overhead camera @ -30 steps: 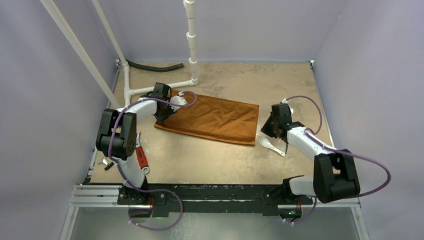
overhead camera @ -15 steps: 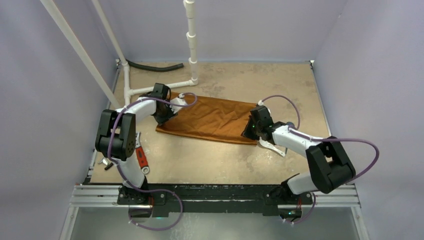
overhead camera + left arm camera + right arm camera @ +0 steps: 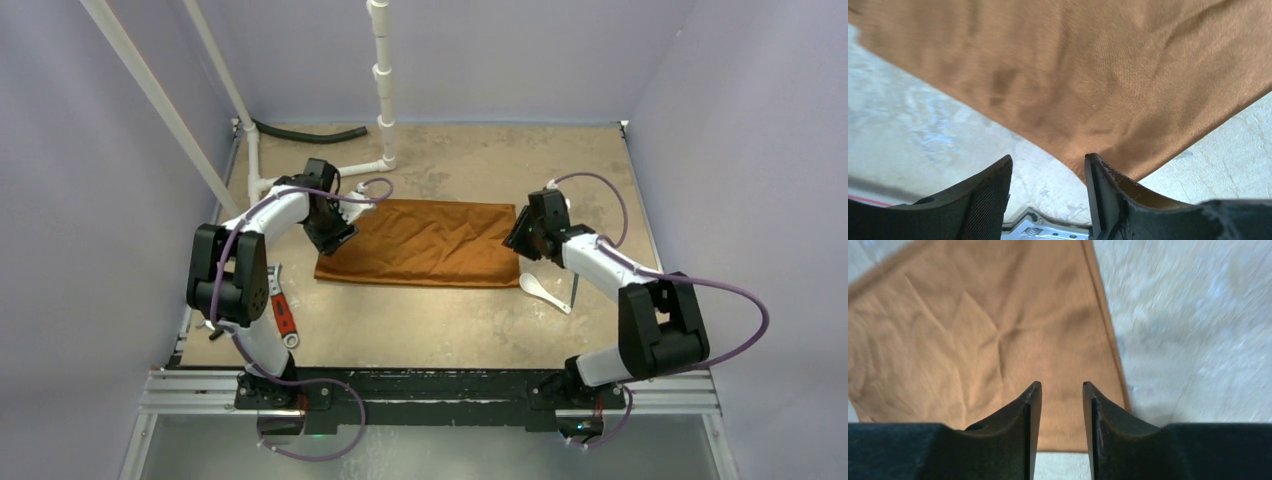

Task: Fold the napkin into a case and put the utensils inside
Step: Pick up the rectangle-folded napkin from the center of the board.

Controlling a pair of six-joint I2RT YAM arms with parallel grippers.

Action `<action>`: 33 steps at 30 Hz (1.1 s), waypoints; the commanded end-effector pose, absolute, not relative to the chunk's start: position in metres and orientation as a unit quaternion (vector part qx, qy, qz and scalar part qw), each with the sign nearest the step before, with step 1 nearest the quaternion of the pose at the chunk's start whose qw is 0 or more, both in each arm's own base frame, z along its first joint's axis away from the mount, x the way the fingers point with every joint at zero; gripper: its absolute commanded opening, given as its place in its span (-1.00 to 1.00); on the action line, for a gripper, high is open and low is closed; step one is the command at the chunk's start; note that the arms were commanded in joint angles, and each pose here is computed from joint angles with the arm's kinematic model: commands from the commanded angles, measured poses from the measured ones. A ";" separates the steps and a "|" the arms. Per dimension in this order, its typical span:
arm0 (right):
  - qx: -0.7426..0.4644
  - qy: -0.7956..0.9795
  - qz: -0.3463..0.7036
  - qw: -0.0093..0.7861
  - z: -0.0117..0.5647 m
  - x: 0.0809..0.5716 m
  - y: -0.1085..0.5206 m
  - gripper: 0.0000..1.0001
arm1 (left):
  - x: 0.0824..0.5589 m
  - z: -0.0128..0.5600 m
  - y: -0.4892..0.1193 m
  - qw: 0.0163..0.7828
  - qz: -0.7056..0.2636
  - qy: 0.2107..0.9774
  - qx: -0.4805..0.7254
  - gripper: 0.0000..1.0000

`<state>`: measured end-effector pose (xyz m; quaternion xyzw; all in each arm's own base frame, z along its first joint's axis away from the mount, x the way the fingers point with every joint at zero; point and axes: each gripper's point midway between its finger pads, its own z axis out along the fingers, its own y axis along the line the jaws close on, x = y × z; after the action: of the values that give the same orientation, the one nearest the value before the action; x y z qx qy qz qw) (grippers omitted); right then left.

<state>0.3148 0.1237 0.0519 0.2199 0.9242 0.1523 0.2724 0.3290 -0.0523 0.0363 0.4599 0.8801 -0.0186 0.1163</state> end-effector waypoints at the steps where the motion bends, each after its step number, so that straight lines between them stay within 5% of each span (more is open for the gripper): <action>1: 0.211 0.919 0.122 0.310 0.068 0.348 0.103 -0.15 | 0.359 0.077 -0.054 0.189 0.004 0.881 0.433 0.10; 7: 0.207 0.927 0.062 0.308 0.045 0.365 0.087 0.10 | 0.379 0.067 -0.035 0.206 0.058 0.894 0.392 0.10; 17: 0.194 0.933 0.053 0.298 0.029 0.381 0.090 0.06 | 0.373 0.025 -0.021 0.178 0.054 0.901 0.393 -0.08; 25: 0.187 0.938 0.049 0.289 0.021 0.377 0.090 -0.16 | 0.375 -0.006 -0.020 0.170 0.057 0.900 0.397 -0.11; 33: 0.187 0.931 0.115 0.293 0.026 0.381 0.114 -0.60 | 0.359 -0.016 -0.029 0.159 0.021 0.895 0.417 -0.16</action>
<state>0.3765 0.0981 0.0217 0.1904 0.9358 0.0745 0.2871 0.3866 -0.0219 0.0204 0.3997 0.8920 0.0665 0.2006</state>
